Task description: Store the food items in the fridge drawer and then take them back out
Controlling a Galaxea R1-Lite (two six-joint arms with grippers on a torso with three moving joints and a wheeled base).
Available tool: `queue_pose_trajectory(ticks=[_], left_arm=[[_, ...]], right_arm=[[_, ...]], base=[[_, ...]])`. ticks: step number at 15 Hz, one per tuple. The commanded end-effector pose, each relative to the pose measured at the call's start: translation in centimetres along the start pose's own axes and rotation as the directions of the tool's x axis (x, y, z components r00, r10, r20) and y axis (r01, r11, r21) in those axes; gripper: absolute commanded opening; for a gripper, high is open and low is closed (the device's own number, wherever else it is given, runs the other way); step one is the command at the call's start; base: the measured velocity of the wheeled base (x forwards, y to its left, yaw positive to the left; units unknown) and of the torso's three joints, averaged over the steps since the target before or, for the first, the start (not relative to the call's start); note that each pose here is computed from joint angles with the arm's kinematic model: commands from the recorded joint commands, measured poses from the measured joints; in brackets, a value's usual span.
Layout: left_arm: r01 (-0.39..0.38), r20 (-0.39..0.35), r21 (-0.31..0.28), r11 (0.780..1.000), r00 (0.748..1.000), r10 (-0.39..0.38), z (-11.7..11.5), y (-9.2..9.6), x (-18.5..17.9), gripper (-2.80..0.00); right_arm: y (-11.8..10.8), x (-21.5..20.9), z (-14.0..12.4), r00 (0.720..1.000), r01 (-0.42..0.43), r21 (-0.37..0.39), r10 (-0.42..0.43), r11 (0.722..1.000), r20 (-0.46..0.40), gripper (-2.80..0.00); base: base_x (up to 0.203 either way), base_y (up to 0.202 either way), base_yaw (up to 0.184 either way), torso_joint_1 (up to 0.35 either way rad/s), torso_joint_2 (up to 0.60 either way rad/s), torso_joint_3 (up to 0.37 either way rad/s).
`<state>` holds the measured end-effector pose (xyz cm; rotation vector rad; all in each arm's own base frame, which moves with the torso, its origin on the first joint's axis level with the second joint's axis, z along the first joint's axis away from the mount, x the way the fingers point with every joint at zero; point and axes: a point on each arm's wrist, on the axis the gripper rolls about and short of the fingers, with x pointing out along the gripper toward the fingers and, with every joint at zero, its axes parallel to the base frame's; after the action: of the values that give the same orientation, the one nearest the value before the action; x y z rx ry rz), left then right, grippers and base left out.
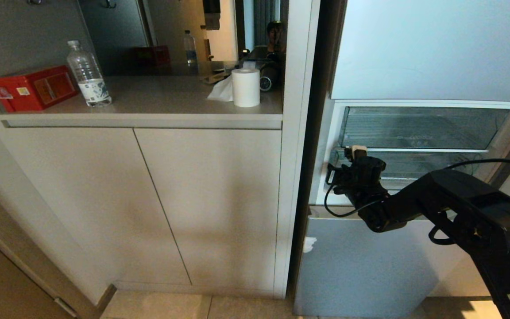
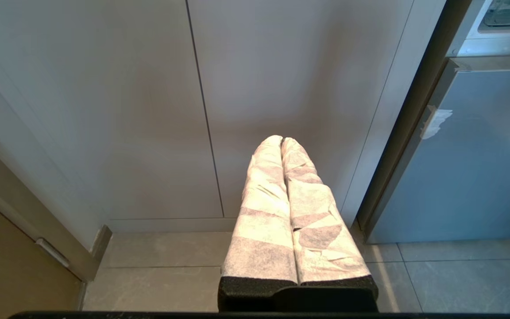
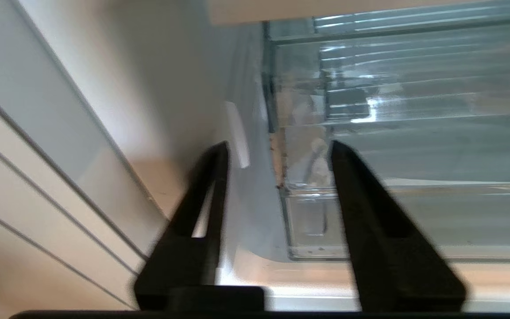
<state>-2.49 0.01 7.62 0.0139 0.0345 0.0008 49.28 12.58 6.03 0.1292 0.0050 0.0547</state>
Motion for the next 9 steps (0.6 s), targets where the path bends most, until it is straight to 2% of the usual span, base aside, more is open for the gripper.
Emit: queue_pose_trajectory(ticks=[1, 9], left_arm=[[0.0, 0.001, 0.0, 1.0, 1.0, 0.0, 0.02, 0.0, -0.01, -2.8], [0.0, -0.001, 0.0, 1.0, 1.0, 0.0, -0.02, 0.0, 0.0, -2.8]], right_arm=[[0.47, 0.2, 0.38, 1.0, 0.003, 0.006, -0.003, 1.0, 0.025, -2.8], [0.52, -0.51, -0.03, 1.0, 0.028, 0.014, -0.028, 1.0, 0.0, -2.8]], base=[[0.0, 0.0, 0.0, 0.0, 0.0, 0.0], [0.0, 0.0, 0.0, 0.0, 0.0, 0.0]])
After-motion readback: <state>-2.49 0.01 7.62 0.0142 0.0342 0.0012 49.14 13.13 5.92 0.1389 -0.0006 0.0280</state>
